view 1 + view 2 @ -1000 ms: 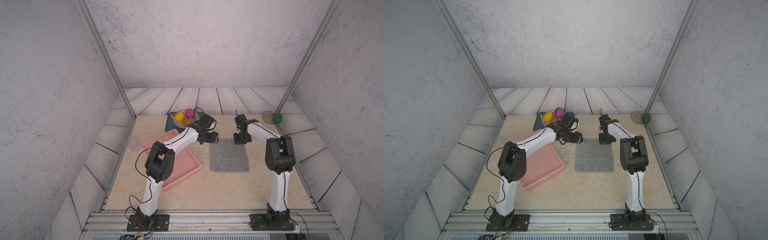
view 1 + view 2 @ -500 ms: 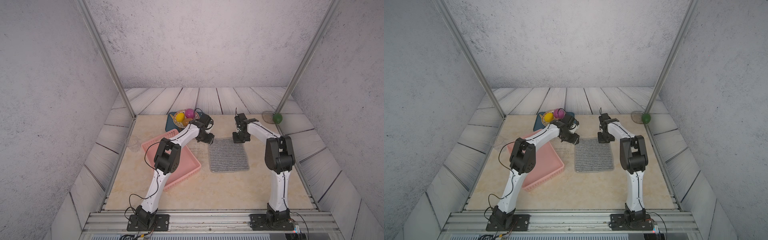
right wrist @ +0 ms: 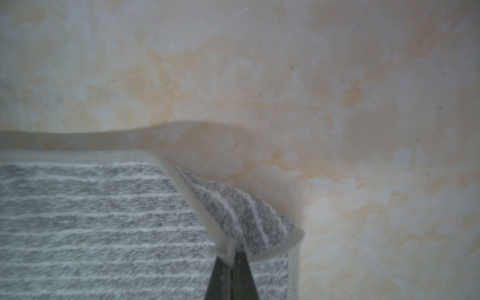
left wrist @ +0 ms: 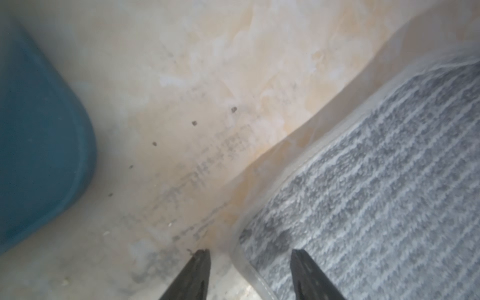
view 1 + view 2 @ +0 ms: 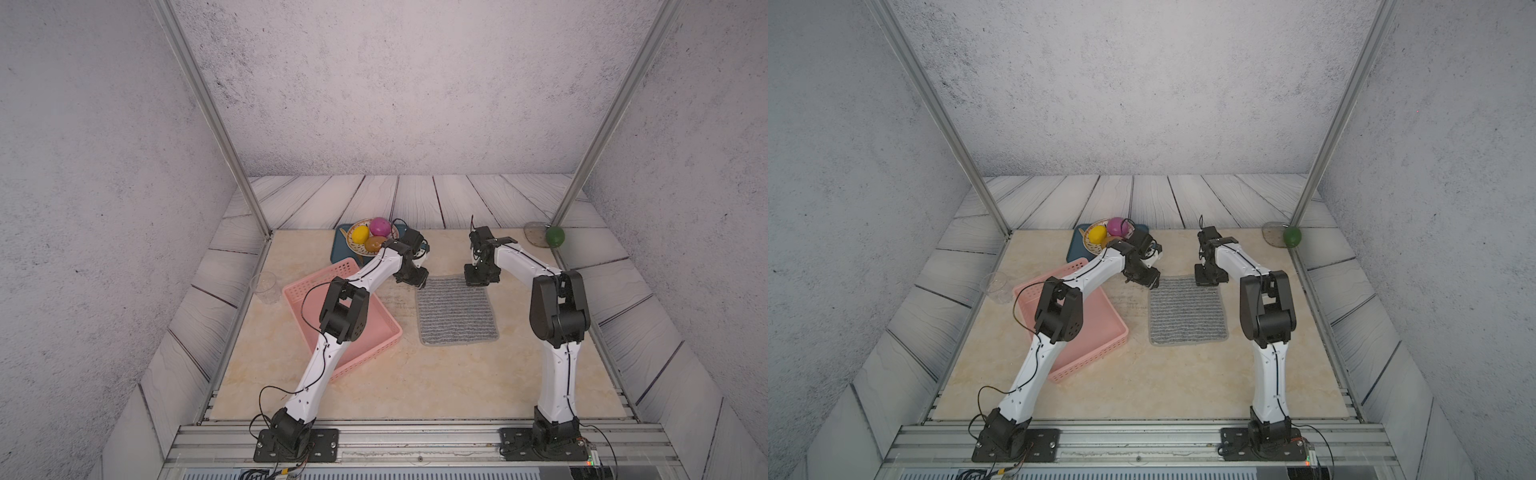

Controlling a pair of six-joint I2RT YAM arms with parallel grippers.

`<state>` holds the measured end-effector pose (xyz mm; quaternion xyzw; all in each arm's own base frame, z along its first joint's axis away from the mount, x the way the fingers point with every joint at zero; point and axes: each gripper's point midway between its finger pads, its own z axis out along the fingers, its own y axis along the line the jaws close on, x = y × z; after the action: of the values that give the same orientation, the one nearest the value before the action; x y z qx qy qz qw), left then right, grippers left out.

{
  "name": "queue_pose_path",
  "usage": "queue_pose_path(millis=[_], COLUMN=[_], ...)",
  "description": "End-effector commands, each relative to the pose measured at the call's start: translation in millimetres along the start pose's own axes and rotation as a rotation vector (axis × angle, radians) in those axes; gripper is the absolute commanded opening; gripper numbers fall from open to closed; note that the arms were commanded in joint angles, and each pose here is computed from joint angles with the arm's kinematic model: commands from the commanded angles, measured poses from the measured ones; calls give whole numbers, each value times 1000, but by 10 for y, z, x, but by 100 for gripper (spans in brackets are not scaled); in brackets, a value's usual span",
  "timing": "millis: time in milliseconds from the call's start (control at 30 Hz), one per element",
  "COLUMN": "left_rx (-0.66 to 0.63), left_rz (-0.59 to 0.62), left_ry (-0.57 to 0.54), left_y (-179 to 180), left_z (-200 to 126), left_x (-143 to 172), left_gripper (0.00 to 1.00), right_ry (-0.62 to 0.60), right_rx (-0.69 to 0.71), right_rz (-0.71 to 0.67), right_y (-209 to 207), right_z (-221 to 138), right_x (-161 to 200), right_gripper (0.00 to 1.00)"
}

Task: Fold the square dishcloth
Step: Fold the cleaning item at the center of the board.

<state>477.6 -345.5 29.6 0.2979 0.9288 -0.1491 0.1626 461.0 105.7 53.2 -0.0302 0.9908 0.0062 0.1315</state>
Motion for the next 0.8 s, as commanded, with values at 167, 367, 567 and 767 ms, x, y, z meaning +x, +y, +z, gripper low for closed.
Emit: queue_pose_path(millis=[167,367,567,767], left_rx=[56,107,122,79], left_rz=[-30,-36,-38,-7], left_ry=[40,36,8,-38], left_y=[26,-58,-88,-52], left_z=[110,120,89,-131], left_x=[93,85,10,-105], left_gripper=[47,31,4,0], right_ry=[15,16,10,-14], right_rx=[-10,-7,10,81], right_rz=[-4,-4,-4,1], right_y=[30,22,-4,-127], right_z=[63,62,35,-98], right_x=[5,-3,-33,-81], right_gripper=[0,0,0,0])
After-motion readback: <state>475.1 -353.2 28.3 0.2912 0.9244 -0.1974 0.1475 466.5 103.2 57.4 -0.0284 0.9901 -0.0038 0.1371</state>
